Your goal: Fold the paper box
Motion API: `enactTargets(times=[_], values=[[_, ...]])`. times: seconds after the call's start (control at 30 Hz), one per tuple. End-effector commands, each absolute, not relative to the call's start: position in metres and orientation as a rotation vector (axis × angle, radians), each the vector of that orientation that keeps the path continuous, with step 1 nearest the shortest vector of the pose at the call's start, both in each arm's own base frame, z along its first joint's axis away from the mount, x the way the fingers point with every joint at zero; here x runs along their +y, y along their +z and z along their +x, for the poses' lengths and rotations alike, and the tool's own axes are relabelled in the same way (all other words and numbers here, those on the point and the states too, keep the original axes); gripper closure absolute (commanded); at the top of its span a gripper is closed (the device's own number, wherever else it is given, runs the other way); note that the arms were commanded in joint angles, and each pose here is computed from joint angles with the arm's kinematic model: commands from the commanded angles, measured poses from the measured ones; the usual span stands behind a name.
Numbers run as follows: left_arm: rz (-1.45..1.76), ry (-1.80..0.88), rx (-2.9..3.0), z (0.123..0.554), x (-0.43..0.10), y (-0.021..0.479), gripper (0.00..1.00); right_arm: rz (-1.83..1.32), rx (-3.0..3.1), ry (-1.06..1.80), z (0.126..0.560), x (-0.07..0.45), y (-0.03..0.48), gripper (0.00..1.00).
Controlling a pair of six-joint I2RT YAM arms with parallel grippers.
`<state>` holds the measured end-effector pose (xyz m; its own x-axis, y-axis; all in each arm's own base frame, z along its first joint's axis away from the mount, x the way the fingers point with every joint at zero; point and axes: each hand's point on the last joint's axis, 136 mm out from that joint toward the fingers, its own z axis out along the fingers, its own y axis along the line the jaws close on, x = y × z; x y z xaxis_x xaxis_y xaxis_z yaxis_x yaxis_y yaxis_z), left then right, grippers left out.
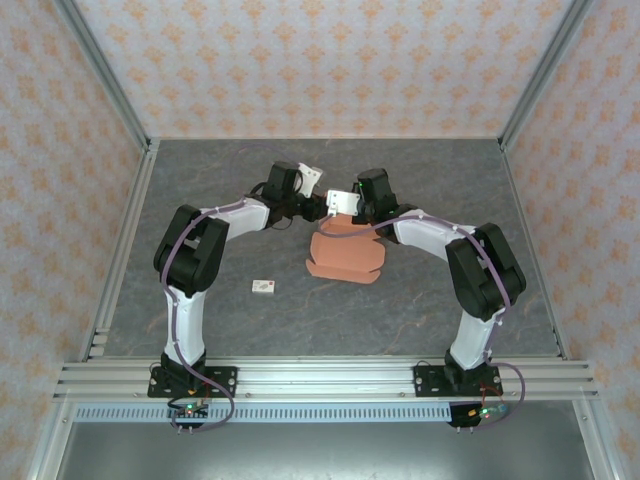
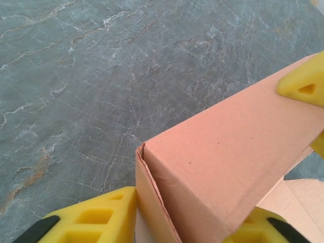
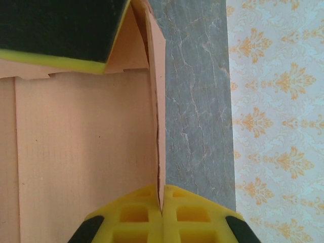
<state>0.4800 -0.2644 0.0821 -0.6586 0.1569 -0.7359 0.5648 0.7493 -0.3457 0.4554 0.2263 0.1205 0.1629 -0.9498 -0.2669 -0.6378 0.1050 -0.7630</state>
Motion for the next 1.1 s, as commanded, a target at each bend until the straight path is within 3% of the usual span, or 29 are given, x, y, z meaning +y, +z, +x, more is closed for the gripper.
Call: enactTargets(times=[0.0, 0.57, 1.07], values=[[0.42, -0.595, 2.31, 0.487, -0.236, 0.07, 0.73, -1.512, 1.516, -0.487, 0.459, 0.229, 0.158, 1.0], [0.274, -0.207, 2.288, 0.497, -0.209, 0.076, 0.86, -1.546, 1.5, -0.465, 0.45, 0.242, 0.154, 1.0], [0.071, -0.045, 2.267, 0.502, -0.2, 0.075, 0.92, -1.53, 1.511, -0.41, 0.446, 0.251, 0.147, 1.0]])
